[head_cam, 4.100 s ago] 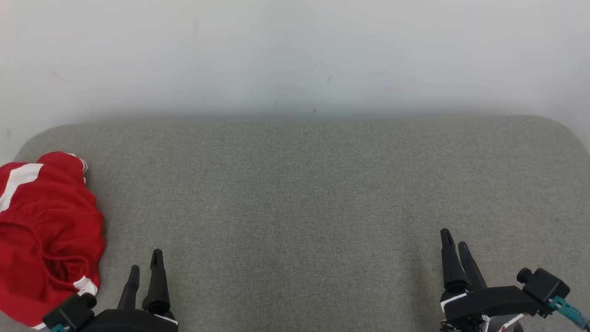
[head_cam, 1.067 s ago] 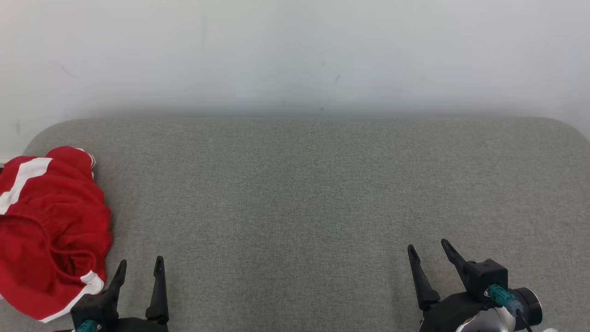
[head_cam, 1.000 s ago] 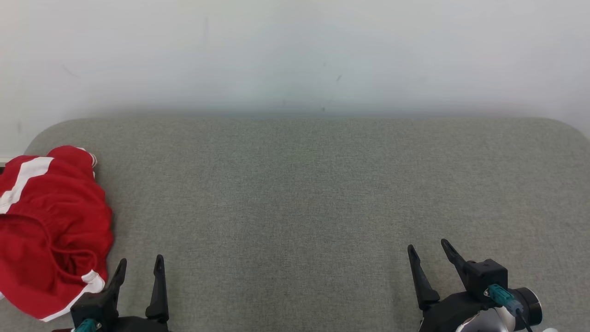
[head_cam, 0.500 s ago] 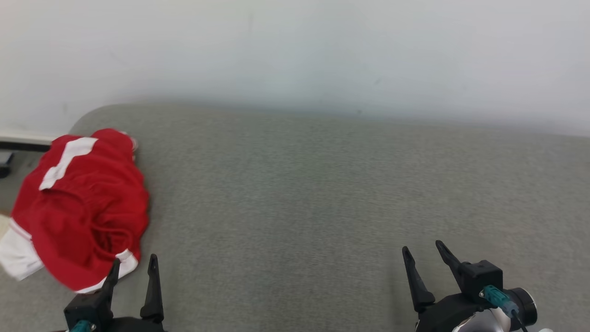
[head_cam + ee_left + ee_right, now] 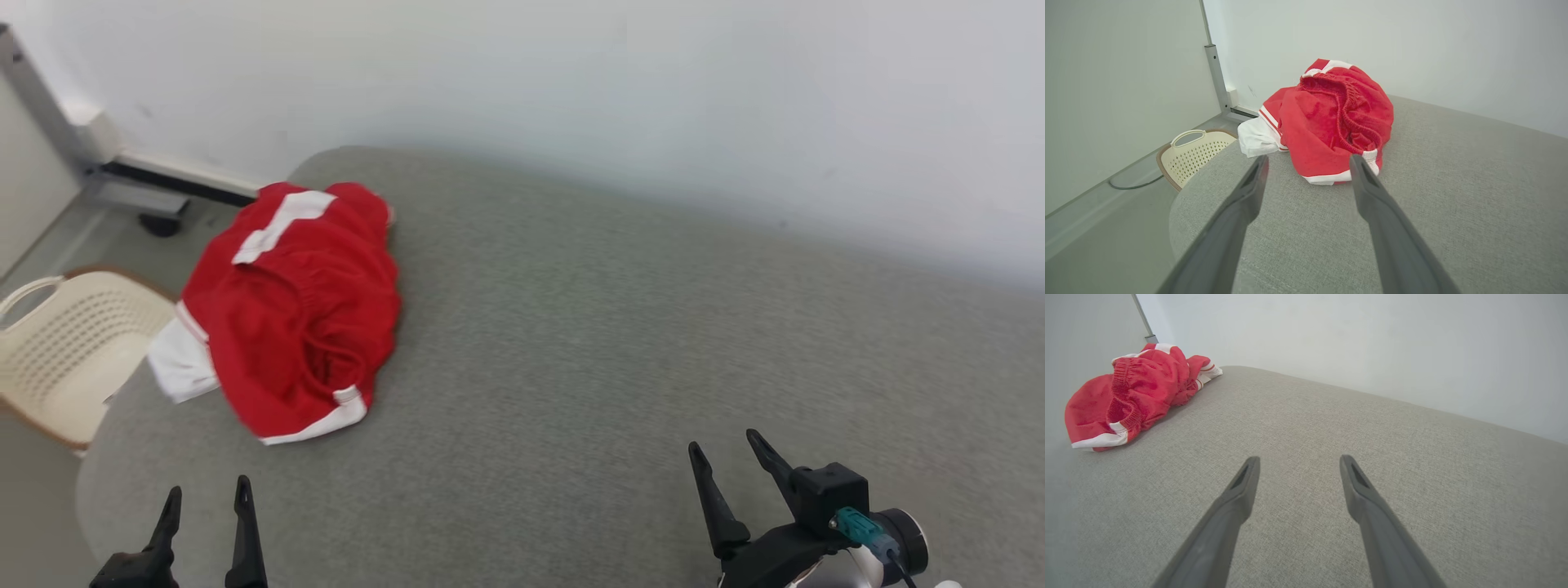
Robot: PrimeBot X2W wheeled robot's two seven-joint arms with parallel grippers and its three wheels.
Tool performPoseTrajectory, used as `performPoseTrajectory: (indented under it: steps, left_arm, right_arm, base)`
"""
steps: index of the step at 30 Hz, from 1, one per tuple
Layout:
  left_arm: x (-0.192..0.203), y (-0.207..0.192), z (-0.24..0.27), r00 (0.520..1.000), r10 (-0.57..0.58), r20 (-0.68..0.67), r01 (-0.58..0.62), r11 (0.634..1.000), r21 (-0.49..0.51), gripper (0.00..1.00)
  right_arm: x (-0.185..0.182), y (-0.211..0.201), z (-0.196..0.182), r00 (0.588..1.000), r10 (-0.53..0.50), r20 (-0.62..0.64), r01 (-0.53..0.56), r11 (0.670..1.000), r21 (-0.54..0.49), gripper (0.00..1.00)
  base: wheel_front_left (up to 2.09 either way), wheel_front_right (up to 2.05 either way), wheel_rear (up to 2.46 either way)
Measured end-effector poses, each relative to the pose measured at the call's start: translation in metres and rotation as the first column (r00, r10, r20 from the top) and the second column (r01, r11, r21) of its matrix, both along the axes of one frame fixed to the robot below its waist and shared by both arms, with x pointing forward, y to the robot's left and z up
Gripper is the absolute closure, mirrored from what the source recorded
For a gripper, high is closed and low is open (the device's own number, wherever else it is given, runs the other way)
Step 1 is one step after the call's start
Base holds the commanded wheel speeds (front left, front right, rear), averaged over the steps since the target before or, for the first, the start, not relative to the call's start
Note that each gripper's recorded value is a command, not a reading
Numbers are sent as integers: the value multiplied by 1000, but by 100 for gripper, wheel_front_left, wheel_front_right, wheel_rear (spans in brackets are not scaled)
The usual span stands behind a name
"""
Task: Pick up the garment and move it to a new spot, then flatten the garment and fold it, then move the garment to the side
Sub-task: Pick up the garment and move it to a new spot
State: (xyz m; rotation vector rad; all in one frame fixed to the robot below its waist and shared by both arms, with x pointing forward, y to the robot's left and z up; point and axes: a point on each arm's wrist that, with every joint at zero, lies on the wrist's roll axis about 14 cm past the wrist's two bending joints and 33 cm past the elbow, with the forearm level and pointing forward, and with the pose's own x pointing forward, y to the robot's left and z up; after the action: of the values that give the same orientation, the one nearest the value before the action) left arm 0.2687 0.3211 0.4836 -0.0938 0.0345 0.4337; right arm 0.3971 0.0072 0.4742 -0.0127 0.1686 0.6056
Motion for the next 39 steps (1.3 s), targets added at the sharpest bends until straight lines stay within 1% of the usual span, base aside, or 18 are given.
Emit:
performPoseTrajectory:
  steps: [6,12,16,19,23,26,31,35,39]
  left_arm:
    - [-32,19,-1,995,100,-11,-100,995,-3,0]
    - [-52,27,-1,988,153,-17,-153,988,-3,0]
    - [-55,28,0,987,160,-19,-160,987,-7,0]
    - [-49,24,-1,991,132,-29,-132,991,-13,0]
    - [-25,24,9,997,68,-28,-68,998,-10,0]
    - [3,24,20,1000,8,-23,-8,1000,-17,0]
    - [56,25,25,995,-76,-67,72,996,-58,0]
    - [95,31,27,989,-106,-98,99,992,-76,0]
    - [131,30,21,981,-139,-136,126,987,-102,0]
  right_arm:
    - [-4,32,-1,996,90,-6,-90,996,3,0]
    - [-9,52,-3,989,151,-10,-151,989,0,0]
    - [-11,56,-4,986,163,-14,-163,987,1,0]
    - [-12,57,-5,986,165,-22,-165,986,6,0]
    - [-9,57,-5,986,162,-30,-161,987,19,0]
    - [-4,57,-4,986,164,-31,-164,986,18,0]
    - [5,56,-7,983,182,-36,-182,983,-2,0]
    - [16,48,-10,983,178,-39,-179,984,-20,0]
    - [32,30,-15,988,148,-41,-149,988,-38,0]
  base:
    - [0,0,0]
    - [0,0,0]
    - [0,0,0]
    - [0,0,0]
    - [0,0,0]
    - [0,0,0]
    - [0,0,0]
    - [0,0,0]
    - [0,0,0]
